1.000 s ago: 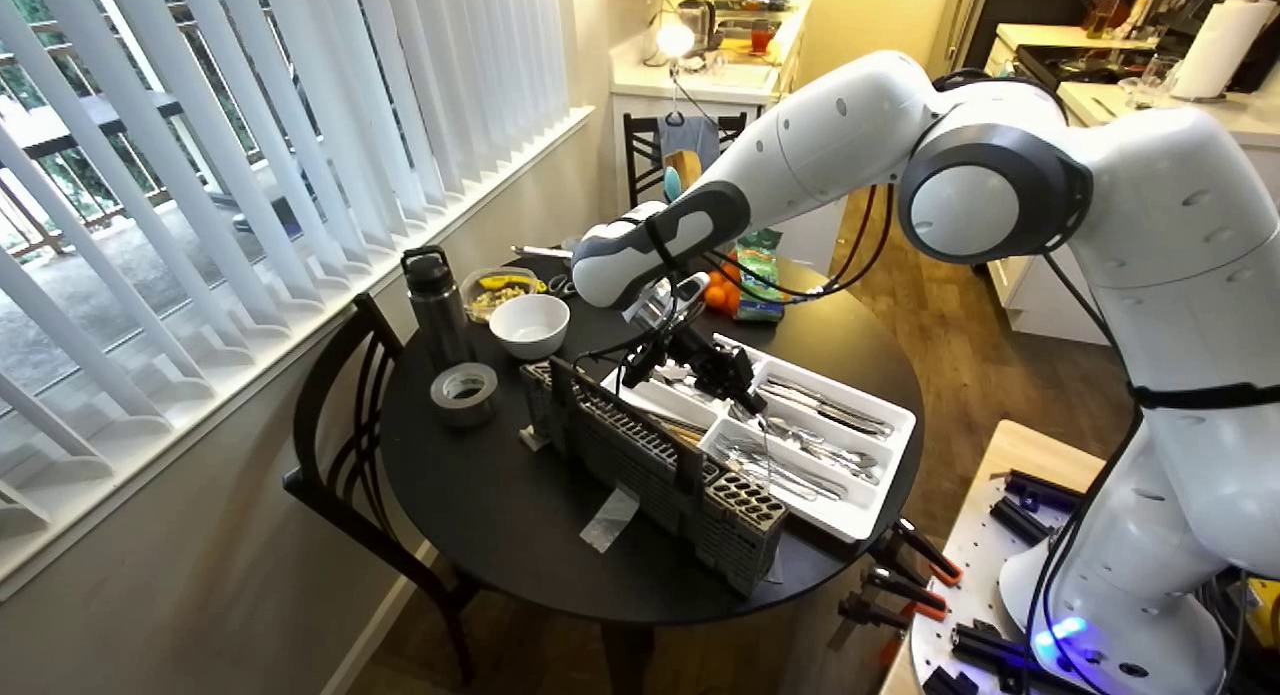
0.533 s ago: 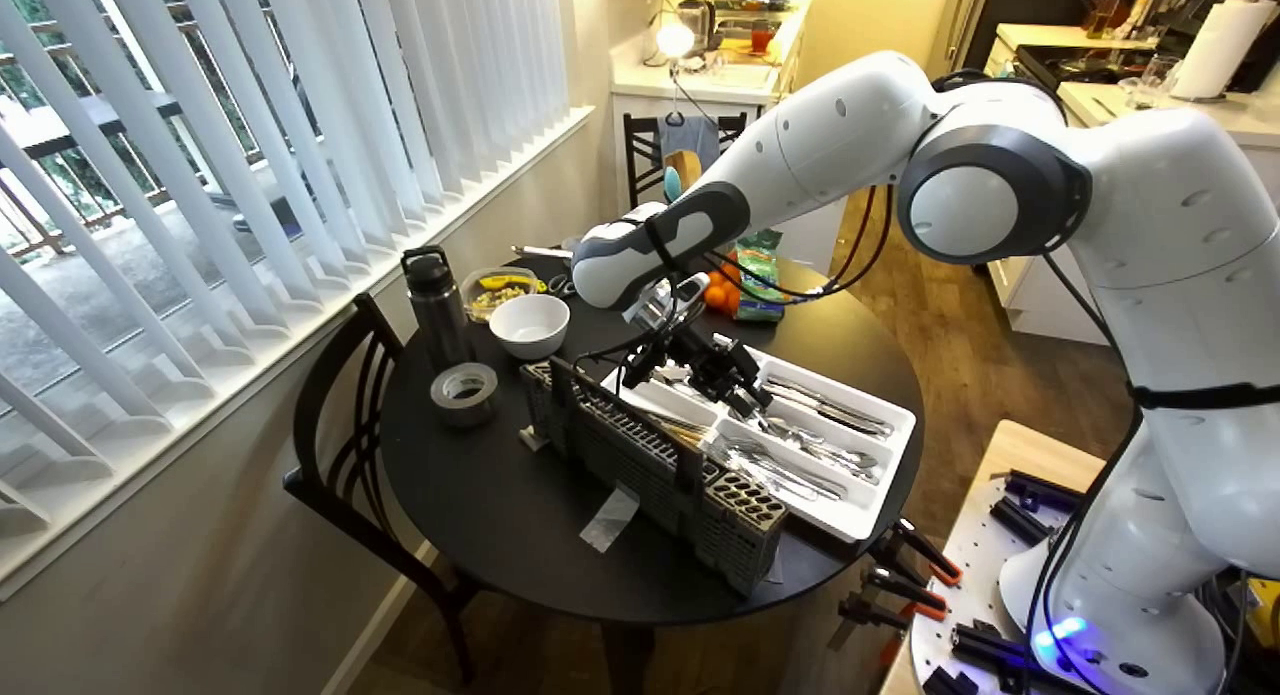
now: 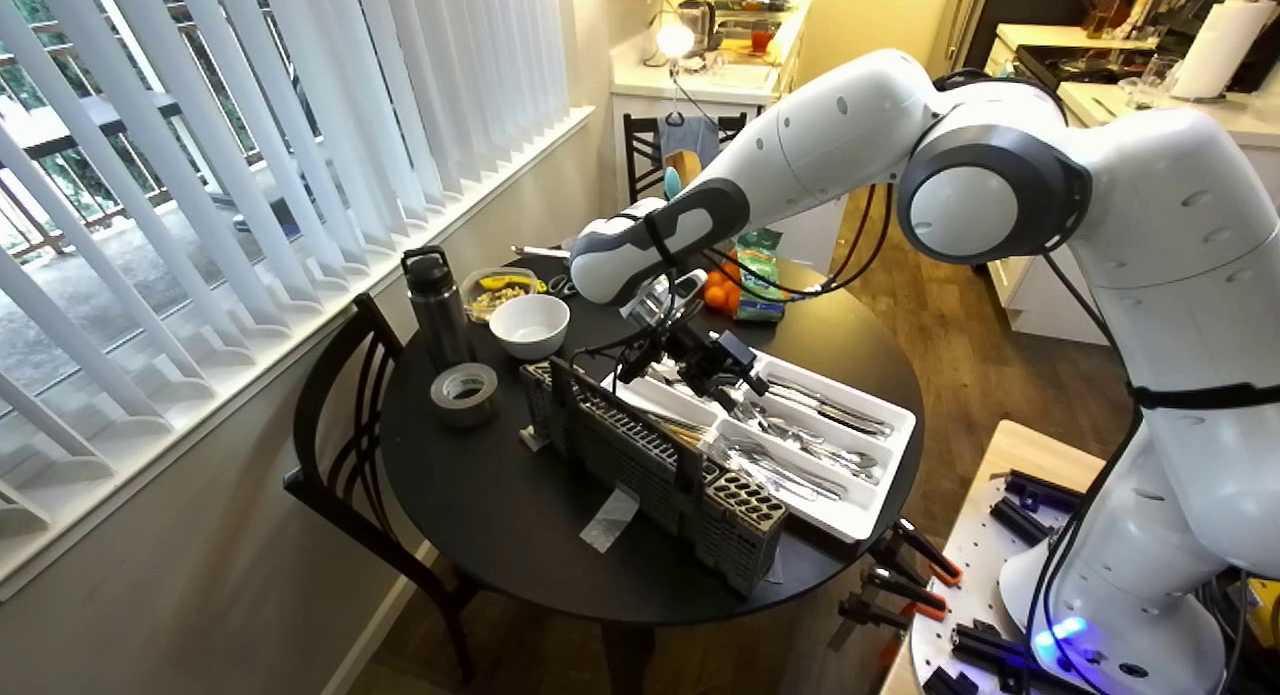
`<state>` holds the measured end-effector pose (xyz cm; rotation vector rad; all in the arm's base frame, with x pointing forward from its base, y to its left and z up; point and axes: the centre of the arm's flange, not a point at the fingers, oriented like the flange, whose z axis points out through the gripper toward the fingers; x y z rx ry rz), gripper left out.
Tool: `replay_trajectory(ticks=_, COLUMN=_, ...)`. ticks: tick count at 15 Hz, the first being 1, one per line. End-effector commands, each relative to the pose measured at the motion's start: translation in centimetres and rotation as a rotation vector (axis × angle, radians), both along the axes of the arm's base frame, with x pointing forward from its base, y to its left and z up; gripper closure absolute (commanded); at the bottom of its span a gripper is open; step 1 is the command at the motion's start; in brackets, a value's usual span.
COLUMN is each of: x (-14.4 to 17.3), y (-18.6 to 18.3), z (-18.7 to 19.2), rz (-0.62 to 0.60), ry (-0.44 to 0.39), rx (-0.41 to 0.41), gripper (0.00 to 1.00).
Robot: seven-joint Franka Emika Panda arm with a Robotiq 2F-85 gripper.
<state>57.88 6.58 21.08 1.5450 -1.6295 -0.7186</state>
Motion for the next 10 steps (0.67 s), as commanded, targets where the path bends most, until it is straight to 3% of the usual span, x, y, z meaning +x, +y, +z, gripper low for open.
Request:
replay_trajectory(ticks=1, x=0.3, y=-0.2, z=2.8, rz=0.07, ry=-0.148, rx=0.04, gripper=0.0)
replay_trajectory(ticks=6, x=-1.2, y=0.9, z=9.4, rz=0.181, ry=-0.365, rx=0.04, gripper=0.0)
replay_trajectory(ticks=10, x=-5.0, y=2.3, z=16.6, rz=0.255, ry=-0.412, rx=0.008, gripper=0.0)
